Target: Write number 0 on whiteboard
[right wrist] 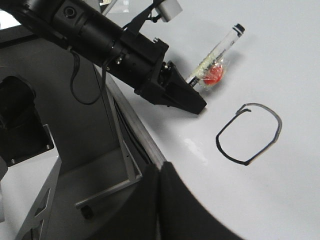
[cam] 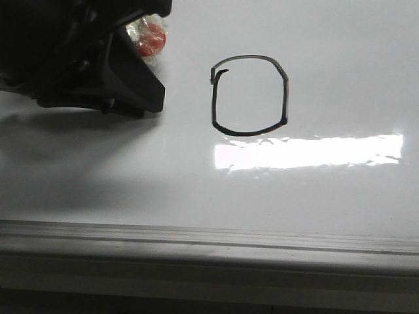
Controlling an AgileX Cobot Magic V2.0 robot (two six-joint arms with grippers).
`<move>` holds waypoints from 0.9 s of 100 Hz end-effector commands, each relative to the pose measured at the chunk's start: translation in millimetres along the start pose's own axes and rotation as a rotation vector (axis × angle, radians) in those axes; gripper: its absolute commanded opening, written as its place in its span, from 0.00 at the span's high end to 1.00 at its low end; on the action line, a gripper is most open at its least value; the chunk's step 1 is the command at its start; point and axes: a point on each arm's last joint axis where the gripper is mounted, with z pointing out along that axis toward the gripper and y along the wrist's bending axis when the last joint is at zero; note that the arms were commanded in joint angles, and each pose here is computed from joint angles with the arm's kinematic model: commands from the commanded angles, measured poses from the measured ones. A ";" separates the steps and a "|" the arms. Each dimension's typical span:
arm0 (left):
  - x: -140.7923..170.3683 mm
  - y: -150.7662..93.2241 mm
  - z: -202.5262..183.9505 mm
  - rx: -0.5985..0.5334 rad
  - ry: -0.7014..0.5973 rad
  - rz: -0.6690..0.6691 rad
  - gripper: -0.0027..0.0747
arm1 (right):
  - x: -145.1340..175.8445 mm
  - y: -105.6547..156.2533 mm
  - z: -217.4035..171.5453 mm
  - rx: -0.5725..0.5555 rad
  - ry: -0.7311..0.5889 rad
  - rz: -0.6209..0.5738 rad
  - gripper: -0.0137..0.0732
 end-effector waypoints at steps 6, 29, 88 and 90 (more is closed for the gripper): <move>-5.4 -2.2 -0.7 -0.003 -0.011 0.007 0.85 | -8.8 -3.0 2.8 0.025 -0.083 0.017 0.92; -4.9 -1.2 -0.7 -0.014 -0.005 0.007 0.62 | -2.6 -2.8 8.3 0.013 -0.092 0.061 0.92; -3.8 4.3 -0.9 -0.071 0.011 0.053 0.35 | -4.8 -3.7 8.1 0.021 -0.117 0.061 0.92; -4.1 4.2 -1.5 -0.070 0.009 0.053 0.35 | -4.8 -3.7 8.1 0.021 -0.117 0.061 0.92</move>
